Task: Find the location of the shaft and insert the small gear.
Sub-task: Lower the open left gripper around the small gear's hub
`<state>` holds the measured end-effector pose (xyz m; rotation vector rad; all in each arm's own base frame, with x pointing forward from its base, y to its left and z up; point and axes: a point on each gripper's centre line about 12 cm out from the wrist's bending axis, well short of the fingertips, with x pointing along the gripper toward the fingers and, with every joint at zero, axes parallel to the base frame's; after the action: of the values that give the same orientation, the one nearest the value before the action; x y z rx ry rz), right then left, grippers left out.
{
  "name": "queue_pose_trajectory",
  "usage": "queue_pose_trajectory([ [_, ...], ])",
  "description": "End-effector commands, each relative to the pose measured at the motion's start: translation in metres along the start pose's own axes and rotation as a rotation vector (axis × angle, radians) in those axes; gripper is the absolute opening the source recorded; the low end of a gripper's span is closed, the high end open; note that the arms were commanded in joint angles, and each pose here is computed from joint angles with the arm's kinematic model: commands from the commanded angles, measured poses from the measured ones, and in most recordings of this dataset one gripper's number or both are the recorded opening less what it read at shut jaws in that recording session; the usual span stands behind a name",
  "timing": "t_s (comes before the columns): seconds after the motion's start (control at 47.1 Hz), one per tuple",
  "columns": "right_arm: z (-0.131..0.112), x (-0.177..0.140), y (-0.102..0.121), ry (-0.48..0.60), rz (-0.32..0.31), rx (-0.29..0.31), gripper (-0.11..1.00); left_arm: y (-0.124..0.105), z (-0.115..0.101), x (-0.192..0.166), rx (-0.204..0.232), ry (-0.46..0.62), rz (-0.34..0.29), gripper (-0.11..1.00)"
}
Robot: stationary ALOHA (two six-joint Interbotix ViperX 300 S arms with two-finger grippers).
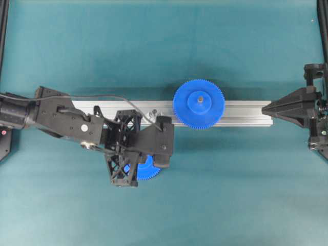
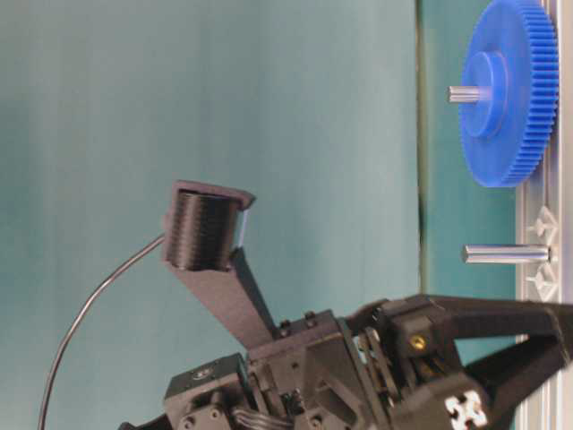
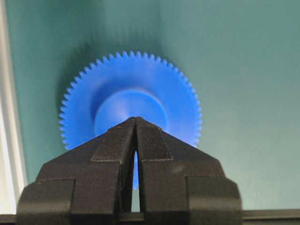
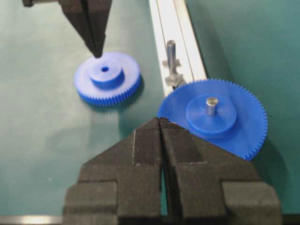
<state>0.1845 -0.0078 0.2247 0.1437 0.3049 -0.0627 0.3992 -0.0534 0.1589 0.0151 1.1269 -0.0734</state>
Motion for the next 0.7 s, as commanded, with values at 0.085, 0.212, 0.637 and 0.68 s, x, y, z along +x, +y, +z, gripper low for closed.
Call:
queue_pose_trajectory([
  [0.085, 0.0023, 0.0009, 0.0000, -0.009, -0.001, 0.011, 0.00, -0.0030, 0.0094, -0.0093, 0.011, 0.003, -0.001, 0.00],
  [0.212, 0.0028, 0.0006, -0.0002, -0.013, -0.002, 0.012, 0.00, -0.0032, 0.0139, -0.0086, 0.028, 0.015, 0.001, 0.00],
  [0.637, 0.0029, 0.0000, -0.0003, -0.020, -0.001, 0.010, 0.00, -0.0035, 0.0183, -0.0075, 0.078, 0.078, 0.003, 0.00],
  [0.68, 0.0031, -0.0003, 0.0001, -0.022, 0.001, 0.010, 0.00, -0.0034, 0.0185, -0.0075, 0.079, 0.077, 0.004, 0.00],
])
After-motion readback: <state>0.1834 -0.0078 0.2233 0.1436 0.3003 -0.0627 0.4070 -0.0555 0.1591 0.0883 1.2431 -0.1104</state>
